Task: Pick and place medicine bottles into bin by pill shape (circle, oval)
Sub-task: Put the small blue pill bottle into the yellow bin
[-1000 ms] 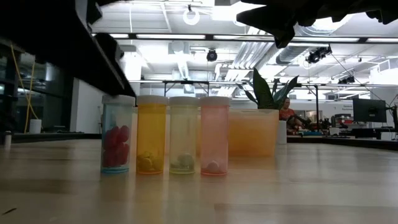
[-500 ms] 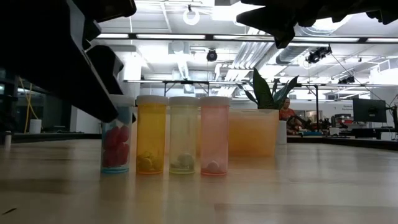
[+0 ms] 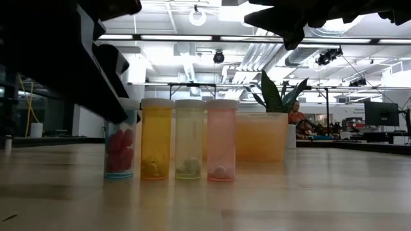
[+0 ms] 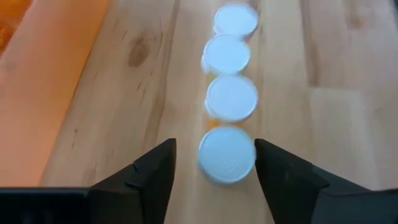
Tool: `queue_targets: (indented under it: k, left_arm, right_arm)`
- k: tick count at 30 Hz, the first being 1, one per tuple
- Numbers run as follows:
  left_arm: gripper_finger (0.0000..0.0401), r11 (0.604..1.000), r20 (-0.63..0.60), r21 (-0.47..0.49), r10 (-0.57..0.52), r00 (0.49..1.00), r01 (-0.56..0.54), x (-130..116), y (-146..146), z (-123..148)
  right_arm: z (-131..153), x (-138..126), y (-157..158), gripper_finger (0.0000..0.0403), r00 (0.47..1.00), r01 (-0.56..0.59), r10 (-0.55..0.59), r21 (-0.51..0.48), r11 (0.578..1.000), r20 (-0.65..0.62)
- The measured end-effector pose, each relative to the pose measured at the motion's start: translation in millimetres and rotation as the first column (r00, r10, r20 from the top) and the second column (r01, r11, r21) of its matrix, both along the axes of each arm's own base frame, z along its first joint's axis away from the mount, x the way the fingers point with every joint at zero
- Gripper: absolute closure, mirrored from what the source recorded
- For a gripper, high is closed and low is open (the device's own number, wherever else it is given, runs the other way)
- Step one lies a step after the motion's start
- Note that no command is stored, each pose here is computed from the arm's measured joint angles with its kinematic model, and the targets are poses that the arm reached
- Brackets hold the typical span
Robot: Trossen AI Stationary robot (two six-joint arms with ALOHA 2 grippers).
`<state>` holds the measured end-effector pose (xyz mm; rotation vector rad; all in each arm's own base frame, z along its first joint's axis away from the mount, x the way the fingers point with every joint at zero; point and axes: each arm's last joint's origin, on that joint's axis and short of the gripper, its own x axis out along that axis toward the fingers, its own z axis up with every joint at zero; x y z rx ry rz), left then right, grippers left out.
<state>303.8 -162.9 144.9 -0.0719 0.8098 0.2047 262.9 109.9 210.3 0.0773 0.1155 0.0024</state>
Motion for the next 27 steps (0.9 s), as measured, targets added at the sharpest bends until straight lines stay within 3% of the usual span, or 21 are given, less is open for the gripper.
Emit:
queue_targets:
  k: [14,27]
  left_arm:
    - [0.0252,1.0,0.003,-0.006,-0.016,1.0,0.016,-2.6,-0.5,7.2]
    - [0.0263,1.0,0.008,0.002,-0.02,1.0,0.02,0.9,4.2,7.8]
  right_arm:
    - [-0.9,-0.1,-0.3,0.0221,1.0,0.007,-0.007,-0.005,1.0,-0.009]
    - [-1.0,-0.1,-0.2,0.0221,1.0,0.009,-0.009,0.013,1.0,-0.01]
